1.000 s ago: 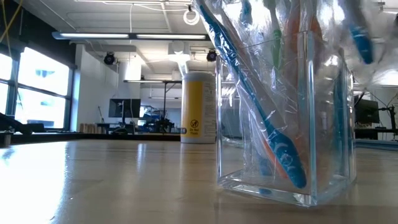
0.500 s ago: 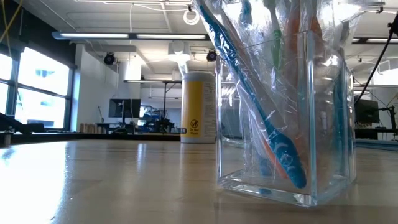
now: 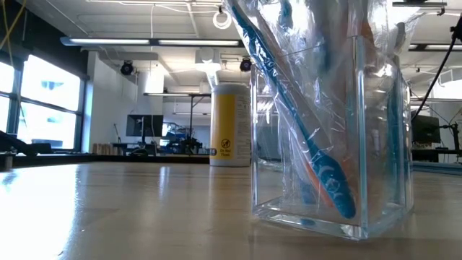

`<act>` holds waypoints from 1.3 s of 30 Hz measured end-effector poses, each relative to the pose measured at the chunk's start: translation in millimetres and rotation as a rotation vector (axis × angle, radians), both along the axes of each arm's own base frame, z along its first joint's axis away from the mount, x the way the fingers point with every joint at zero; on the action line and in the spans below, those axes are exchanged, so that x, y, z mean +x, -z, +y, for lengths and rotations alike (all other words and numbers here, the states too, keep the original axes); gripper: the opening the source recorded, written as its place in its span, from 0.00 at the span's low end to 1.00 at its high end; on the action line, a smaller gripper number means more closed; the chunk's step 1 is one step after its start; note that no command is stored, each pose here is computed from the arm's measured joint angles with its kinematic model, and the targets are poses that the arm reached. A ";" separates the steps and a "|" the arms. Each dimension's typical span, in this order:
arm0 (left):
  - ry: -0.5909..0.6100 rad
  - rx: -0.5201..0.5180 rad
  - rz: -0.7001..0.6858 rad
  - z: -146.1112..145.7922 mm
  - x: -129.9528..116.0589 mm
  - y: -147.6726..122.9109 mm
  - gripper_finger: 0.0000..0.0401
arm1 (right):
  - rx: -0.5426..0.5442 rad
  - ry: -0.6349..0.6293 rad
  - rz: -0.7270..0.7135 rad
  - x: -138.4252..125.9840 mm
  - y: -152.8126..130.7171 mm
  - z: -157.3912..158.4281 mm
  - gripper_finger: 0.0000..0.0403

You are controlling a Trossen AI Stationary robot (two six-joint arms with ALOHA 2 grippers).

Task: Pick & Place toothbrushing station
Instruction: Put the blue toothbrush in the transparent organizer

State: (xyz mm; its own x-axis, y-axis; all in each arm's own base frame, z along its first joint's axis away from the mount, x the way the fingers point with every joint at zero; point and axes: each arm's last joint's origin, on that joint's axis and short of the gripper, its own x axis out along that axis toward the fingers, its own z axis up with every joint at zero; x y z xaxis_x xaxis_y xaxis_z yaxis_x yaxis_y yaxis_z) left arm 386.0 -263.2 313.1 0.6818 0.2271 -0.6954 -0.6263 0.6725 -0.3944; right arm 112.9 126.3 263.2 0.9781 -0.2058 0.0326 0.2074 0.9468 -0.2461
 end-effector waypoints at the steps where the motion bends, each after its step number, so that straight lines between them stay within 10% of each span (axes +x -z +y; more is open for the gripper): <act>1: 0.001 0.004 0.017 -0.2 0.0 3.3 0.03 | -0.001 0.000 0.000 0.0 0.1 0.0 0.81; 39: 0.107 -0.093 0.095 -1.6 32.9 43.0 0.29 | 0.005 -0.003 0.009 0.2 2.1 0.2 0.81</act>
State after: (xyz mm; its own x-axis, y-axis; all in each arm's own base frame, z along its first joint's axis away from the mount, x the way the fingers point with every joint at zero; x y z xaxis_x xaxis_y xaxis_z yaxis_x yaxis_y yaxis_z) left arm 418.9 -264.8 270.2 0.6289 0.0883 -0.7725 -0.5907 0.7003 -0.4008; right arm 113.0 126.5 261.1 0.9788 -0.2033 0.0232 0.2028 0.9485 -0.2432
